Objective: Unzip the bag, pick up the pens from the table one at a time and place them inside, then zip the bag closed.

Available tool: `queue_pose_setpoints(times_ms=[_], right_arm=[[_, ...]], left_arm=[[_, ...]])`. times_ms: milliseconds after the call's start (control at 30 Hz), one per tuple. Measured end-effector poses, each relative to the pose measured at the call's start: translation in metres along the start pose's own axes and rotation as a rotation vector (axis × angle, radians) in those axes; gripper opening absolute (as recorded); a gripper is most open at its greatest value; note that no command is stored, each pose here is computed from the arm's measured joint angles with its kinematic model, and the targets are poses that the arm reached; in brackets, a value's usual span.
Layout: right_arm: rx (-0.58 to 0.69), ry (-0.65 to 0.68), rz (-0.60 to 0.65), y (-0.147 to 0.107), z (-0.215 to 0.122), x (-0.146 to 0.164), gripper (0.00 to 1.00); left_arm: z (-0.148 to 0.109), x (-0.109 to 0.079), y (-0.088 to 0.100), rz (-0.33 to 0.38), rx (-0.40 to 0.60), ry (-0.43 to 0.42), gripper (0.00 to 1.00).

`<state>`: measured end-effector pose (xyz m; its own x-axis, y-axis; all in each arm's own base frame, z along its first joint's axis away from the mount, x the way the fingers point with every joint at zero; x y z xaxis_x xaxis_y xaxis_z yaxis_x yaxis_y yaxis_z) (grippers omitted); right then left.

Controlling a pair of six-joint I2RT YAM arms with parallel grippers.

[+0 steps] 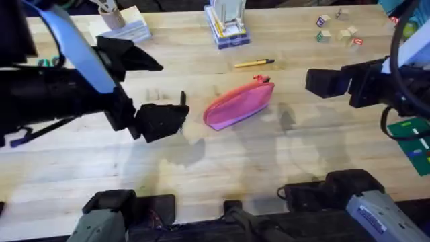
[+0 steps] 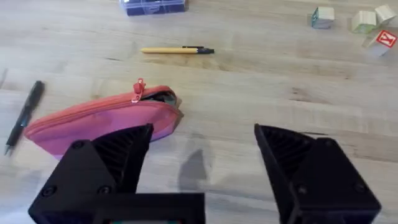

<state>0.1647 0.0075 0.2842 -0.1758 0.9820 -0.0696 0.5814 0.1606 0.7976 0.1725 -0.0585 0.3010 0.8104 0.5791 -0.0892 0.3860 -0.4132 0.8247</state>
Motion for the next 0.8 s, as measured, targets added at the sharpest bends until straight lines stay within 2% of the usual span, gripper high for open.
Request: queue_pose_setpoints(times_ms=[233,600,800], right_arm=[[-0.001,0.000,0.000,0.000,0.000,0.000,0.998],[-0.001,0.000,0.000,0.000,0.000,0.000,0.997],[-0.001,0.000,0.000,0.000,0.000,0.000,0.997]], left_arm=[[0.024,0.014,-0.005,0.012,0.049,-0.107,0.995],[0.084,0.005,-0.015,0.107,0.185,-0.355,0.995],[0.114,0.019,-0.024,0.132,0.214,-0.398,0.995]])
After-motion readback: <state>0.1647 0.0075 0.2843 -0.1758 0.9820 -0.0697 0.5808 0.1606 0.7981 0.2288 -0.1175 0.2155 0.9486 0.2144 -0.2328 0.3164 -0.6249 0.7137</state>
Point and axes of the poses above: each hand's point on the last joint's axis, 136 mm out from that joint toward the fingers, its own z axis out along the fingers, its own x axis along the line the jaws close on, y = z × x, the point moved 9 cm from there along -z, back along the fingers, and after that the axes turned 8 degrees about -z, right-handed, at the moved point
